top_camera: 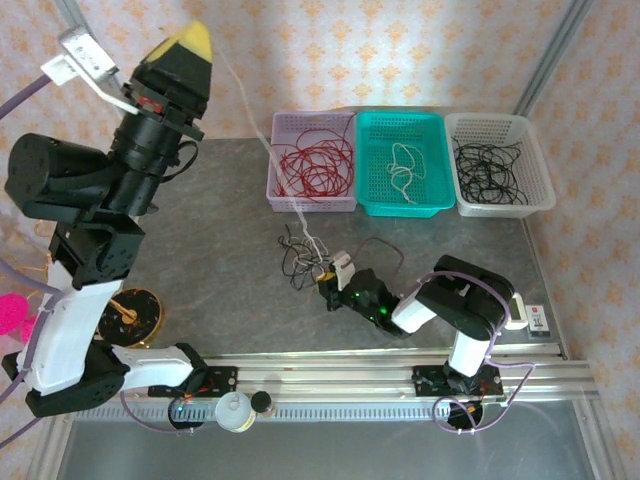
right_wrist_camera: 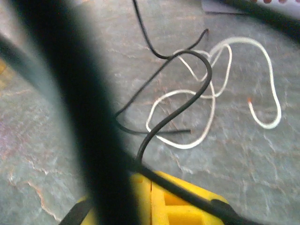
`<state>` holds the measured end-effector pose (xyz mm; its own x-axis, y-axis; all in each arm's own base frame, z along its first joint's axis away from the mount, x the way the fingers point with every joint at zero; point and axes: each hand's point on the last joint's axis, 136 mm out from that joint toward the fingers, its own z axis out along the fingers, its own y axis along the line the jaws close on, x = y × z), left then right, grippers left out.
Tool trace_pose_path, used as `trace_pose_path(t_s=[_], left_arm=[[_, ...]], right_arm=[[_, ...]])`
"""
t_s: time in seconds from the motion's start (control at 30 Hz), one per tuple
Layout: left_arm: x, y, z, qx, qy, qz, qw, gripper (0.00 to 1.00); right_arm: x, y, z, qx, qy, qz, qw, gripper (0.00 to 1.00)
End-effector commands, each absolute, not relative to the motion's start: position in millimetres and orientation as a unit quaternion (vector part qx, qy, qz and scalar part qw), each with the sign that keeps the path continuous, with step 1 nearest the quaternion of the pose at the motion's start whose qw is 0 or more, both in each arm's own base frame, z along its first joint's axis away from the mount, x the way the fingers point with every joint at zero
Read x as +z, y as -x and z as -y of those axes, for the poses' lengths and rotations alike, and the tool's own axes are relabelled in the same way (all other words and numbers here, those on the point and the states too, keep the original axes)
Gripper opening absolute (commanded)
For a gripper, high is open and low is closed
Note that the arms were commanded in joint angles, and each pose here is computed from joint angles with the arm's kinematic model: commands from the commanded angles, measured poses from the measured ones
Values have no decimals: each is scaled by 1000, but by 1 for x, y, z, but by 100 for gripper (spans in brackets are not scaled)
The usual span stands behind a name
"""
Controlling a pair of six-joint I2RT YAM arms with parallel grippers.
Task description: Untangle the cables
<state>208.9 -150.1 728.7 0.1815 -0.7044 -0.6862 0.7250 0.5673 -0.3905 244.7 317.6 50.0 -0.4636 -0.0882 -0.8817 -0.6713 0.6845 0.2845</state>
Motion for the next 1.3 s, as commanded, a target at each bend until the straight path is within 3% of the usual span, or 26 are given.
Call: trace_pose_path(t_s=[0.0,0.37,0.6,1.27], left_arm=[[756,-191,126,-439,0,-385,811,0],[763,-200,116,-387,19,-387,837,0],[772,-199,90,-319,51,-400,858,0],[762,-184,49,-231,84,-429,869,0]], right_arm=[[42,-248,-298,300,200,-809,464,6],[54,-251,-265,270,171,-816,482,6],[57,-268,-215,229,113,-833,490,4],[-1,-287,-128,182,-111,-902,374,0]])
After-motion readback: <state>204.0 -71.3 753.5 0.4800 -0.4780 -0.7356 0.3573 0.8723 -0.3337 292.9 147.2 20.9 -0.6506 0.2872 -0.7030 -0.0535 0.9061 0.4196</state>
